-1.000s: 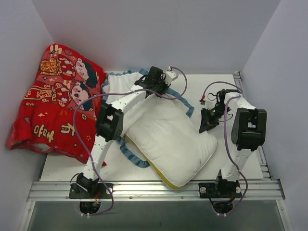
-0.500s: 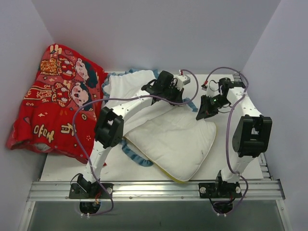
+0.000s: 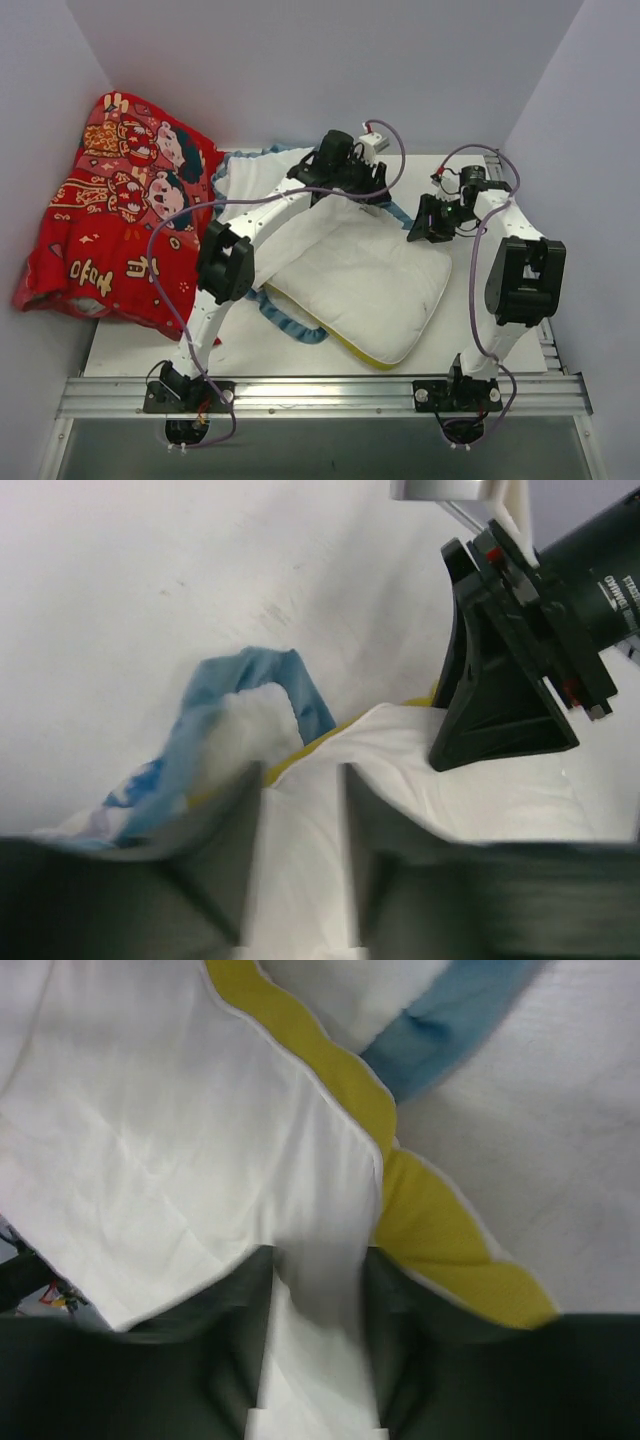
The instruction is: Put the pillow into the pillowcase
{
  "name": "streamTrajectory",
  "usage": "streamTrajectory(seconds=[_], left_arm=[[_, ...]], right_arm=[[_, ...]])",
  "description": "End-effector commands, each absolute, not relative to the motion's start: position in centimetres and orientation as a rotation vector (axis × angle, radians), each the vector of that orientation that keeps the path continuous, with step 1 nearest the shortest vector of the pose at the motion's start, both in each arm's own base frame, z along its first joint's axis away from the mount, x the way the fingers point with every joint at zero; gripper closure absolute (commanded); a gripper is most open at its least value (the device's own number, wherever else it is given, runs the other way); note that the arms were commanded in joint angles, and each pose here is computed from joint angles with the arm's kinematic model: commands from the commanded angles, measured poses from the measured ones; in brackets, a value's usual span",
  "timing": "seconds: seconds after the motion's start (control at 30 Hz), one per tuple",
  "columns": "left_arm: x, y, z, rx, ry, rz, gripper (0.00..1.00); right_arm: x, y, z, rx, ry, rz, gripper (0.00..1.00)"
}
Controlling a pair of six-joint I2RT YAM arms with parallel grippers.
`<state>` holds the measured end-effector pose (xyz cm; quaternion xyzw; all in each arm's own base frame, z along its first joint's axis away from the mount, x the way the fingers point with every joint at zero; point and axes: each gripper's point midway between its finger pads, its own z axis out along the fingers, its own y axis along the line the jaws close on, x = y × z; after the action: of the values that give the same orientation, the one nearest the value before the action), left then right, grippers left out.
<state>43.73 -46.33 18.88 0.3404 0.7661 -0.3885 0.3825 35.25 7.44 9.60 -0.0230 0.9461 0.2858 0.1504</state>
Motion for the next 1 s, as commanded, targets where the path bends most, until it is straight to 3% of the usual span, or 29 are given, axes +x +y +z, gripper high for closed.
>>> streamTrajectory(seconds=[0.0,0.03,0.07,0.1,0.13,0.17,0.2,0.3,0.33,0.43,0.6,0.63,0.77,0.9,0.97], left_arm=[[46.3,-44.3,26.6,0.799,1.814,-1.063,0.34],[48.0,-41.5,27.6,0.755,1.818,-1.035,0.27],[48.4,-40.0,28.6,0.743,1.805,-1.027,0.23],[47.8,-38.2,32.2,0.746,1.744,-1.029,0.17],[47.8,-36.5,31.8,0.730,1.771,-1.017,0.14],[48.7,-33.6,32.8,0.699,1.762,-0.981,0.12],[47.6,-31.7,35.6,0.691,1.723,-0.965,0.11],[46.5,-25.4,36.7,0.627,1.771,-0.899,0.05],[45.8,-23.7,34.6,0.607,1.849,-0.885,0.03],[44.0,-17.2,35.2,0.565,1.853,-0.749,0.03],[39.6,-9.6,33.9,0.513,1.894,-0.584,0.02],[39.0,-7.9,33.6,0.481,1.907,-0.548,0.03],[35.5,-5.1,32.3,0.425,1.938,-0.501,0.03],[31.5,-5.4,30.4,0.461,1.964,-0.531,0.03],[29.1,-5.8,29.8,0.591,1.939,-0.483,0.03]], right_arm=[[37.6,6.8,11.4,-0.103,2.631,0.692,0.53],[37.5,6.0,12.9,-0.178,2.593,0.594,0.33],[36.8,5.8,13.6,-0.214,2.598,0.562,0.22],[36.7,6.2,14.8,-0.275,2.577,0.521,0.18],[36.2,6.3,16.5,-0.323,2.543,0.485,0.11],[35.1,6.9,16.9,-0.406,2.560,0.450,0.10],[34.6,7.9,17.7,-0.473,2.548,0.435,0.09],[32.1,12.8,18.7,-0.708,2.508,0.393,0.09],[30.3,15.9,18.3,-0.854,2.487,0.395,0.09],[27.4,20.9,16.9,-1.067,2.453,0.361,0.08],[23.9,28.2,15.4,-1.275,2.367,0.327,0.06],[23.9,29.0,14.3,-1.289,2.371,0.273,0.00],[21.0,33.2,11.4,-1.415,2.375,0.232,0.00],[21.6,34.0,7.5,-1.424,2.465,0.176,0.00],[22.5,33.5,5.7,-1.394,2.528,0.155,0.26]])
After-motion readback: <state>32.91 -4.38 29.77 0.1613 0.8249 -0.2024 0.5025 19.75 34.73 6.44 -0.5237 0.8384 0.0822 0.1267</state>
